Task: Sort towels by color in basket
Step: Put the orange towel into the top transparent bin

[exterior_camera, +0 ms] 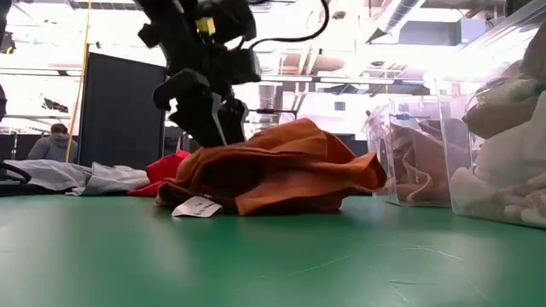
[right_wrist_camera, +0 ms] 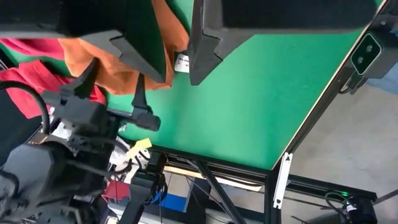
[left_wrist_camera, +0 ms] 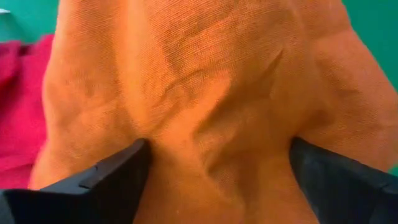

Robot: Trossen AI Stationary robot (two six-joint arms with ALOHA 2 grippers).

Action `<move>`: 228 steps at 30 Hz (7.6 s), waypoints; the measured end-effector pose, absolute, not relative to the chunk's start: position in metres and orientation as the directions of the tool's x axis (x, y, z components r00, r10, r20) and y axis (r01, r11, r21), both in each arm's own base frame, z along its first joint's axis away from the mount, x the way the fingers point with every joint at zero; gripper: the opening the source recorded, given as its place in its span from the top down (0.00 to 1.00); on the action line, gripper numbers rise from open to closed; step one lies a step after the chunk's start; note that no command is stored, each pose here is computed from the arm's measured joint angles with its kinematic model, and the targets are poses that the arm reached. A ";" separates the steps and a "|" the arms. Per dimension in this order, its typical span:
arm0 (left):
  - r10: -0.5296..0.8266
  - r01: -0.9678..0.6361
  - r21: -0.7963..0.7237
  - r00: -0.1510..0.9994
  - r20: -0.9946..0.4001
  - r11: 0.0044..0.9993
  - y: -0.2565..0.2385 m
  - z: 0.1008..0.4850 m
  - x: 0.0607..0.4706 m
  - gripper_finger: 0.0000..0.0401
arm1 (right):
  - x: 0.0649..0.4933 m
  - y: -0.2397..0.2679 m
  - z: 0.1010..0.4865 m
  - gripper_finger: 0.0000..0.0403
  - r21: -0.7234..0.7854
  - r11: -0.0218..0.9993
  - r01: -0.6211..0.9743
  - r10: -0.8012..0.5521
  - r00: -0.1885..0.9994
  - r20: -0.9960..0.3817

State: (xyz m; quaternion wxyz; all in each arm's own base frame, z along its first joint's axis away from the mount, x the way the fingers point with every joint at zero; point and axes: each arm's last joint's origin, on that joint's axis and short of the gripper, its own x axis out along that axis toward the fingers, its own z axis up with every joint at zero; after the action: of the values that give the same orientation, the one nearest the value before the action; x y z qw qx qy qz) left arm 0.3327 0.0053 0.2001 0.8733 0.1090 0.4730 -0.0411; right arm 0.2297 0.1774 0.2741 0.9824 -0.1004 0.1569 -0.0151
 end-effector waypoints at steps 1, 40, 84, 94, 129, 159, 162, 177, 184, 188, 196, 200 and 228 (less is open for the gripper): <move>0.013 0.175 0.133 0.559 -0.829 0.976 0.007 0.196 0.332 0.07 | 0.230 0.177 0.274 0.75 -0.203 0.979 0.001 -0.064 0.950 -0.305; -0.081 0.351 0.115 0.499 -0.863 0.929 -0.022 0.183 0.358 0.88 | 0.232 0.174 0.274 0.75 -0.203 0.979 0.012 -0.075 0.949 -0.306; 0.063 0.027 0.502 0.985 -0.162 0.864 0.080 0.343 0.432 0.88 | 0.207 0.238 0.225 0.75 -0.060 0.996 0.062 -0.079 0.939 -0.335; 0.026 0.053 0.491 0.988 -0.152 0.869 0.095 0.308 0.481 0.88 | 0.209 0.246 0.208 0.75 0.045 0.995 0.094 -0.071 0.930 -0.360; 0.016 0.111 0.447 0.963 -0.271 0.887 0.124 0.265 0.521 0.49 | 0.169 0.244 0.278 0.75 -0.226 0.874 0.431 -0.446 0.895 -0.019; -0.058 0.244 0.418 0.910 -0.410 0.875 0.097 0.347 0.463 0.45 | 0.156 0.096 0.274 0.75 -0.354 0.669 0.653 -0.738 0.639 -0.217; -0.045 0.275 0.395 0.864 -0.501 0.877 0.091 0.356 0.445 0.45 | 0.155 0.080 0.274 0.75 -0.373 0.618 0.692 -0.786 0.558 -0.266; -0.145 0.411 0.058 0.446 -0.883 0.910 0.050 0.325 0.390 0.46 | 0.180 0.006 0.265 0.75 -0.423 0.435 0.795 -0.816 0.150 -0.558; -0.191 0.477 -0.027 0.299 -0.935 0.879 0.017 0.278 0.387 0.46 | 0.202 -0.025 0.264 0.75 -0.357 0.588 0.726 -0.673 0.193 -0.714; -0.208 0.499 -0.064 0.239 -0.949 0.864 -0.005 0.254 0.383 0.46 | 0.203 -0.045 0.262 0.75 -0.303 0.642 0.704 -0.582 0.191 -0.790; -0.231 0.531 -0.098 0.190 -0.954 0.841 -0.047 0.211 0.373 0.46 | 0.208 -0.075 0.252 0.75 -0.225 0.726 0.650 -0.441 0.190 -0.877; -0.233 0.520 -0.103 0.191 -0.954 0.848 -0.061 0.196 0.369 0.46 | 0.216 -0.083 0.240 0.75 -0.199 0.764 0.613 -0.375 0.173 -0.911; -0.164 0.533 -0.040 0.188 -0.968 0.845 -0.109 0.176 0.351 0.46 | 0.220 -0.093 0.216 0.75 -0.058 0.818 0.572 -0.150 0.116 -0.982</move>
State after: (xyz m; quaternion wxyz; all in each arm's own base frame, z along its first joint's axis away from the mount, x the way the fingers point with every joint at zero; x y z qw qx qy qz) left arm 0.3513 -0.1093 0.1762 0.7550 0.1552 0.5939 -0.2307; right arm 0.2198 -0.0930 0.2164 0.7272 0.1710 0.6166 -0.2484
